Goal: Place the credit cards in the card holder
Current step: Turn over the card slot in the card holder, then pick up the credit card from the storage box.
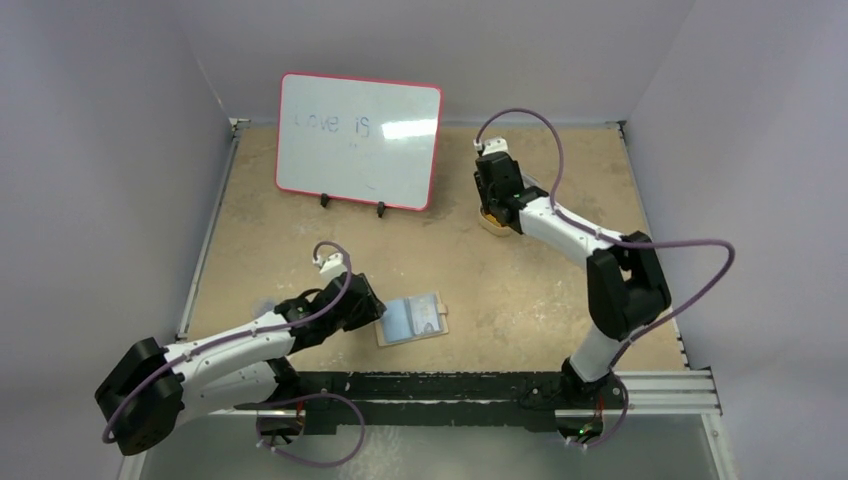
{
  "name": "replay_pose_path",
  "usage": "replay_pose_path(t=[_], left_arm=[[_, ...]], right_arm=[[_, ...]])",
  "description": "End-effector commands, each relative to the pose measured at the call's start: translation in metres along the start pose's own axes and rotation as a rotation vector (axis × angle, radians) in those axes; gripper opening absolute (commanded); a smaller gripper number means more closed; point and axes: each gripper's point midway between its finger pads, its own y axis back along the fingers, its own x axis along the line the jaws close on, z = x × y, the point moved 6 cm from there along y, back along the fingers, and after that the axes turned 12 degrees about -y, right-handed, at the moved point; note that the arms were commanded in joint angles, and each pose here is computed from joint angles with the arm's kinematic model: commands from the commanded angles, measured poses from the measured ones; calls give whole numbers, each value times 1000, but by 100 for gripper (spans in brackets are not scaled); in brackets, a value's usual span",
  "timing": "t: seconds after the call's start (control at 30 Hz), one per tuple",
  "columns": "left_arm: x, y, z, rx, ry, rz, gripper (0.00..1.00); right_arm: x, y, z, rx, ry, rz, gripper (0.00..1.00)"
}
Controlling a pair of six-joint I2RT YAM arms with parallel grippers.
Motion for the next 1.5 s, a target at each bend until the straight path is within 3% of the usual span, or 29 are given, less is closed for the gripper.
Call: replay_pose_path(t=[0.0, 0.27, 0.63, 0.93, 1.47], left_arm=[[9, -6, -4, 5, -33, 25, 48], [0, -17, 2, -13, -52, -16, 48], [-30, -13, 23, -55, -71, -123, 48], [-21, 11, 39, -148, -32, -93, 48], [-17, 14, 39, -146, -40, -67, 48]], right_arm=[[-17, -22, 6, 28, 127, -90, 56], [-37, -59, 4, 69, 201, -173, 70], [-44, -85, 8, 75, 279, -221, 72], [-59, -92, 5, 52, 295, -294, 66], [-60, -90, 14, 8, 272, -287, 45]])
